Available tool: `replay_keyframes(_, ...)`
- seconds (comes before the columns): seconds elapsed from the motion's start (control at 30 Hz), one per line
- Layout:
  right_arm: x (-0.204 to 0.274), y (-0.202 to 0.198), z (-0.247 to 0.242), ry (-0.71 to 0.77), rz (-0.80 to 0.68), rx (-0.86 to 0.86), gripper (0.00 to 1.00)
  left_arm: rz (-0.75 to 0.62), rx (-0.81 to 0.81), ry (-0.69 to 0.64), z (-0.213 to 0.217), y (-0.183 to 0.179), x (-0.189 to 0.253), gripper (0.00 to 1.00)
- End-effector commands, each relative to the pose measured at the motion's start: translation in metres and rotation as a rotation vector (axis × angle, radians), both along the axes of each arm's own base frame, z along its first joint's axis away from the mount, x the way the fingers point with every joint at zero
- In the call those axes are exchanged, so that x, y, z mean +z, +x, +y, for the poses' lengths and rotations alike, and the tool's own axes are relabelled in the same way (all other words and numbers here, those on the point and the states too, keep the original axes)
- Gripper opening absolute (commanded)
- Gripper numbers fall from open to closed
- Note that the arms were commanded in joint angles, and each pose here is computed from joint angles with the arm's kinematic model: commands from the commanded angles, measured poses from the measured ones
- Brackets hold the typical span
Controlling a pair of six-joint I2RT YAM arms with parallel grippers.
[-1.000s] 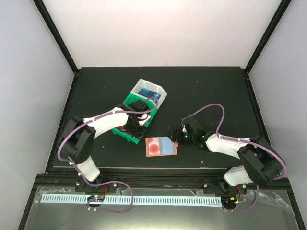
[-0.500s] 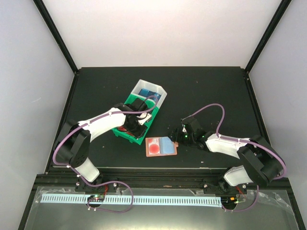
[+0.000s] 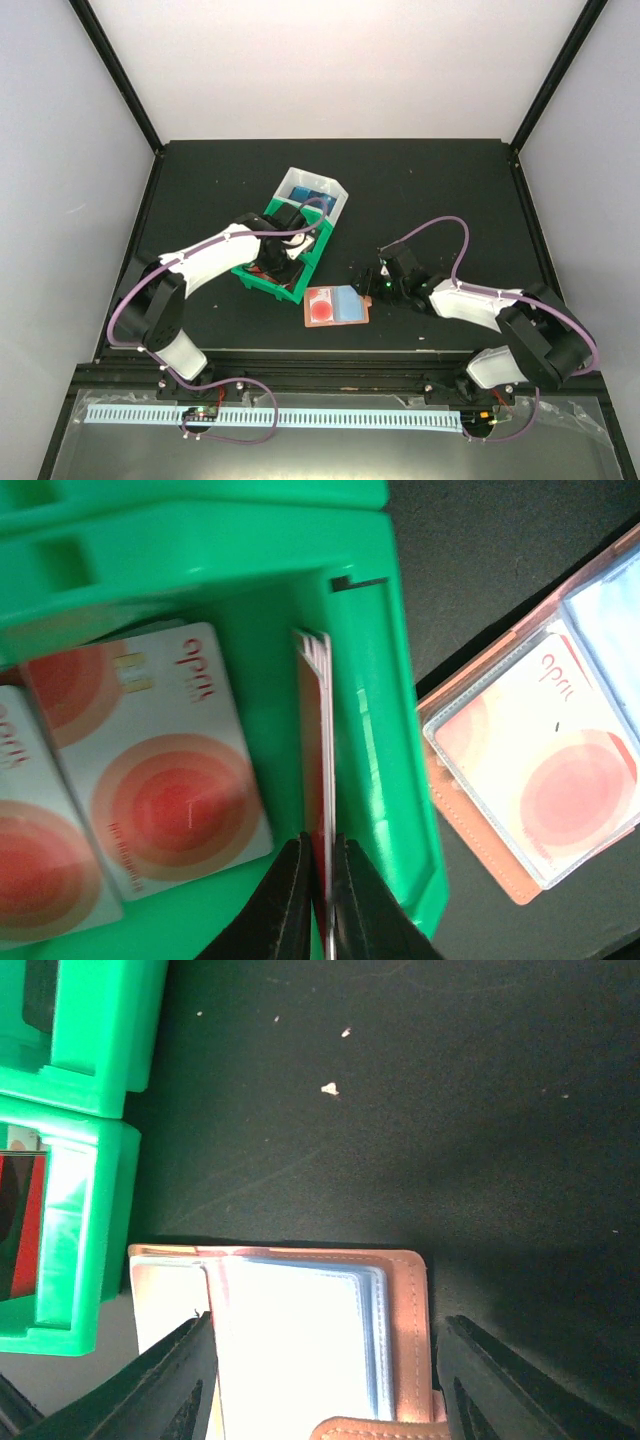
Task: Put the credit cards into the card holder
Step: Pick up the credit card from the storage box.
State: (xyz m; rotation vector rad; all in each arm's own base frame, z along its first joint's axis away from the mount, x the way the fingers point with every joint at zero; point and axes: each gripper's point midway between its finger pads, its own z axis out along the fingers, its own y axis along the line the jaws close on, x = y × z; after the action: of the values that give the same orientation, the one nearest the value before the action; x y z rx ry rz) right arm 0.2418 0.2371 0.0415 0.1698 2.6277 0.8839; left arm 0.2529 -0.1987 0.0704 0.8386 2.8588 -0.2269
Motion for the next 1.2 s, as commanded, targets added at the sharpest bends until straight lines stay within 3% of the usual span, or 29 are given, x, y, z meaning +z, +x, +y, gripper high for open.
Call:
replay_keyframes(0.0,0.014,0.006,-0.002,0.008,-0.048,-0.013,0.62,-0.067,-0.006,-0.034,-0.002,0.007,0.033,0.04)
replay_keyframes(0.47,0.024,0.005,0.008,0.050,-0.063,0.030,0.62,-0.003,0.011,-0.111,-0.011,-0.006,0.018,0.07)
replay_keyframes(1.0,0.042,0.009,0.088,0.138,-0.084,0.227,0.63,0.064,0.017,-0.142,-0.016,-0.017,0.010,0.13)
replay_keyframes(1.17,0.044,0.009,0.095,0.144,-0.085,0.238,0.62,0.061,0.022,-0.141,-0.016,-0.016,0.011,0.07)
